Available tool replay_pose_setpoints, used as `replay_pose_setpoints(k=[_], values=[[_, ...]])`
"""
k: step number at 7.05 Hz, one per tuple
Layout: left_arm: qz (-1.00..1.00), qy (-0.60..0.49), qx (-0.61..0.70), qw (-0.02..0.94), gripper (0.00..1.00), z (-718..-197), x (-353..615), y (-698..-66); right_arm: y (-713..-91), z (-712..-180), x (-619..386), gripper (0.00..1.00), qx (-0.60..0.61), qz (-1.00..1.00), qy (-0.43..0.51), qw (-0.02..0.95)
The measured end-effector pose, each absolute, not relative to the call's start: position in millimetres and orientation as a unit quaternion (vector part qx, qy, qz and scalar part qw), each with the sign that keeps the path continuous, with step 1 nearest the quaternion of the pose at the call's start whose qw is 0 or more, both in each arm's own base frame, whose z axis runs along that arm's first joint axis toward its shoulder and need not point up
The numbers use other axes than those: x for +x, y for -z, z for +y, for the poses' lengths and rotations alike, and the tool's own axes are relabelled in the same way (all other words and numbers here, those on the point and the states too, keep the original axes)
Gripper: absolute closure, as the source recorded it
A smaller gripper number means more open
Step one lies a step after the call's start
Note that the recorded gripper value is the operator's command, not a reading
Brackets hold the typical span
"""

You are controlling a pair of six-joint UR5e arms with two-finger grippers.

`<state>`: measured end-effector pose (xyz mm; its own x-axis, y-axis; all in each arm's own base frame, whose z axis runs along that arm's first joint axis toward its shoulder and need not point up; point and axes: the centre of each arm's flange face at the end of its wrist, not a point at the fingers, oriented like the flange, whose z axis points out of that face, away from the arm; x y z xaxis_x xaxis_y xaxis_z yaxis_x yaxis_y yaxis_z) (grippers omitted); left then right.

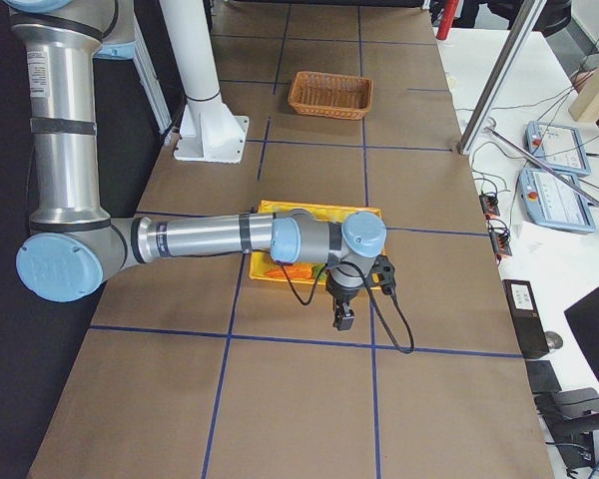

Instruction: Move tape to another basket

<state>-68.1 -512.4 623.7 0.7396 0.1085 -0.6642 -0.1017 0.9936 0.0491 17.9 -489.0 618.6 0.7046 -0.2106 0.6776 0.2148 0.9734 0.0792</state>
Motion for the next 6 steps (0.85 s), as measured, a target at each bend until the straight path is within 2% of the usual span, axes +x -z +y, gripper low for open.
replay_pose_setpoints(k=[6], values=[[0.356, -0.058, 0.009, 0.933, 0.0, -512.8, -68.2, -618.6, -588.6, -504.1, -71.1, 0.01, 0.062, -0.375, 0.168, 0.91]])
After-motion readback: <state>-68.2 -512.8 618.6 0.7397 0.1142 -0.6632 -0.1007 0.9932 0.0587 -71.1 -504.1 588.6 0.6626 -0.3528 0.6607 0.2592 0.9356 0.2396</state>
